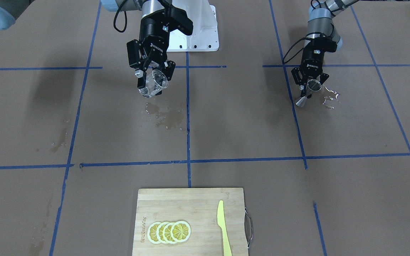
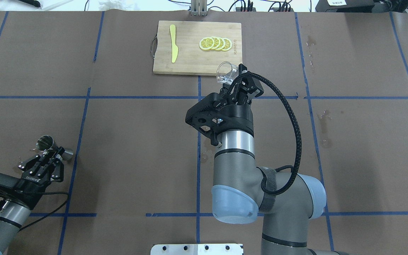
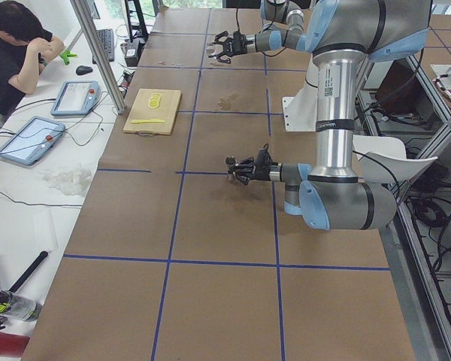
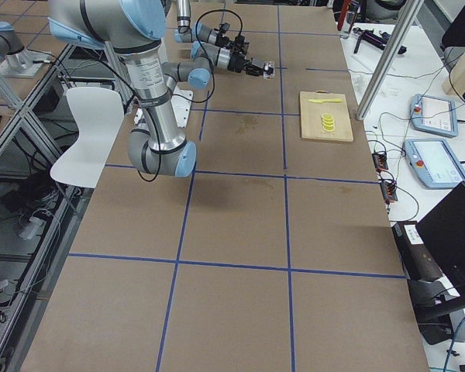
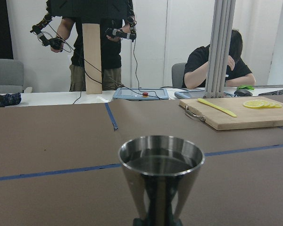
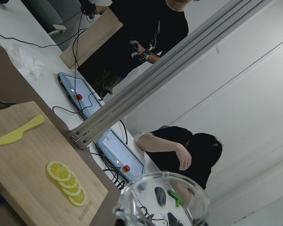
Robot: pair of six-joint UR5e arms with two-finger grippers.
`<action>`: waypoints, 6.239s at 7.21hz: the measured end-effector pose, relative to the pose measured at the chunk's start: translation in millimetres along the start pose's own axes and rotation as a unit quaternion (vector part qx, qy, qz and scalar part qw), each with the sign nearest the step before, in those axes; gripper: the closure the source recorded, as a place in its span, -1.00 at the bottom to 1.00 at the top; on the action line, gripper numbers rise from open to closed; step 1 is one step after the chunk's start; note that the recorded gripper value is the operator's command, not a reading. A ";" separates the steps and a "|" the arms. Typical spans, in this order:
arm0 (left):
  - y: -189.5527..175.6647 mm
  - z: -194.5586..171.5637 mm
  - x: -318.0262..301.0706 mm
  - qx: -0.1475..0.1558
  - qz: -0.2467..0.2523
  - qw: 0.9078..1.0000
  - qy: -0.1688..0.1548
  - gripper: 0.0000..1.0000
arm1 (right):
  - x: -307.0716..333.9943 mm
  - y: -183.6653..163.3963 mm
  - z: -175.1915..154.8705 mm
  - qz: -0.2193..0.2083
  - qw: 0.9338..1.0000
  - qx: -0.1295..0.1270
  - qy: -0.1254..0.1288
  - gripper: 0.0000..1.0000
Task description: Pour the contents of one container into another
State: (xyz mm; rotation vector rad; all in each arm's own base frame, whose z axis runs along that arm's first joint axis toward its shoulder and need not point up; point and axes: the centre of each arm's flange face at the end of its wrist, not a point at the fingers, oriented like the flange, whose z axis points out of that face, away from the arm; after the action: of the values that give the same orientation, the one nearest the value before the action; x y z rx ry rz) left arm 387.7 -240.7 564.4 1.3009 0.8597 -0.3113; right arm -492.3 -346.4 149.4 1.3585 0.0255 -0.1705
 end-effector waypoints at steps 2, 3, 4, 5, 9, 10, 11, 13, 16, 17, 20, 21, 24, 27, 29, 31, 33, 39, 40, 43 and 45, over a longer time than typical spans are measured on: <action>2.6 -0.1 -0.7 -0.004 0.002 1.000 0.002 1.00 | -0.2 1.3 0.3 -0.001 1.000 0.000 0.000 1.00; 3.4 0.0 -0.6 -0.005 0.002 1.000 0.003 1.00 | -0.3 2.8 0.6 -0.002 1.000 -0.001 0.000 1.00; 3.9 0.1 0.1 -0.007 0.002 1.000 0.005 1.00 | -0.4 4.0 0.9 -0.003 1.000 -0.001 0.001 1.00; 4.4 0.2 0.6 -0.008 0.002 1.000 0.006 0.95 | -0.5 4.5 1.0 -0.004 1.000 -0.001 0.001 1.00; 5.8 0.1 1.0 -0.014 0.003 1.000 0.011 0.92 | -0.5 4.8 1.1 -0.004 1.000 -0.001 0.001 1.00; 6.5 0.2 0.2 -0.015 0.004 1.000 0.011 0.91 | -0.5 4.8 1.0 -0.004 1.000 -0.001 0.001 1.00; 7.2 0.3 -0.6 -0.015 0.005 1.000 0.010 0.90 | -0.5 4.8 1.1 -0.004 1.000 -0.001 0.001 1.00; 8.0 0.4 -1.6 -0.015 0.007 1.000 0.010 0.81 | -0.9 5.0 0.9 -0.005 1.000 -0.001 0.001 1.00; 8.0 0.3 -1.7 -0.015 0.006 1.000 0.010 0.48 | -0.6 4.9 1.1 -0.004 1.000 -0.001 0.001 1.00; 7.9 0.4 -1.9 -0.015 0.006 1.000 0.010 0.44 | -0.4 4.8 1.0 -0.004 1.000 -0.001 0.001 1.00; 8.4 0.2 -2.2 -0.015 0.007 1.000 0.009 0.43 | -0.1 4.6 0.9 -0.003 1.000 -0.001 0.001 1.00; 8.4 0.3 -2.4 -0.015 0.007 1.000 0.009 0.43 | -0.1 4.6 0.9 -0.003 1.000 -0.001 0.001 1.00; 9.5 0.2 -3.2 -0.015 0.008 1.000 0.009 0.42 | 0.1 4.5 0.8 -0.004 1.000 -0.001 0.001 1.00; 10.3 0.2 -3.8 -0.016 0.009 1.000 0.008 0.38 | 1.3 4.3 0.3 -0.003 1.000 -0.001 0.000 1.00; 11.1 0.2 -4.8 -0.016 0.010 1.000 0.008 0.34 | 1.5 4.2 0.2 -0.002 1.000 -0.001 0.000 1.00; 12.0 0.2 -5.9 -0.015 0.011 1.000 0.007 0.30 | 1.5 4.2 0.2 -0.002 1.000 -0.001 0.000 1.00; 11.9 0.1 -6.2 -0.015 0.011 1.000 0.006 0.28 | 1.5 4.2 0.2 -0.003 1.000 -0.001 0.000 1.00; 10.1 0.4 -4.7 -0.012 0.008 1.000 0.006 0.03 | 2.0 3.9 0.0 -0.002 1.000 -0.001 0.000 1.00; 10.0 0.3 -4.5 -0.012 0.009 1.000 0.006 -0.28 | 2.1 3.9 0.0 -0.002 1.000 -0.001 0.000 1.00; 8.1 0.3 -4.0 -0.008 0.008 1.000 0.004 -1.00 | 2.1 3.9 -0.1 -0.002 1.000 -0.001 0.000 1.00; 4.1 0.0 -3.3 0.000 0.004 1.000 -0.001 -1.00 | 2.1 3.9 -0.1 -0.002 1.000 -0.001 0.000 1.00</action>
State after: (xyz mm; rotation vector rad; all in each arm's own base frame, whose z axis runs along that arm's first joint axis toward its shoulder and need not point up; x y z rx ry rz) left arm 388.2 -240.4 569.6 1.3038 0.8540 -0.3064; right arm -489.7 -345.8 152.9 1.3576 0.0286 -0.1733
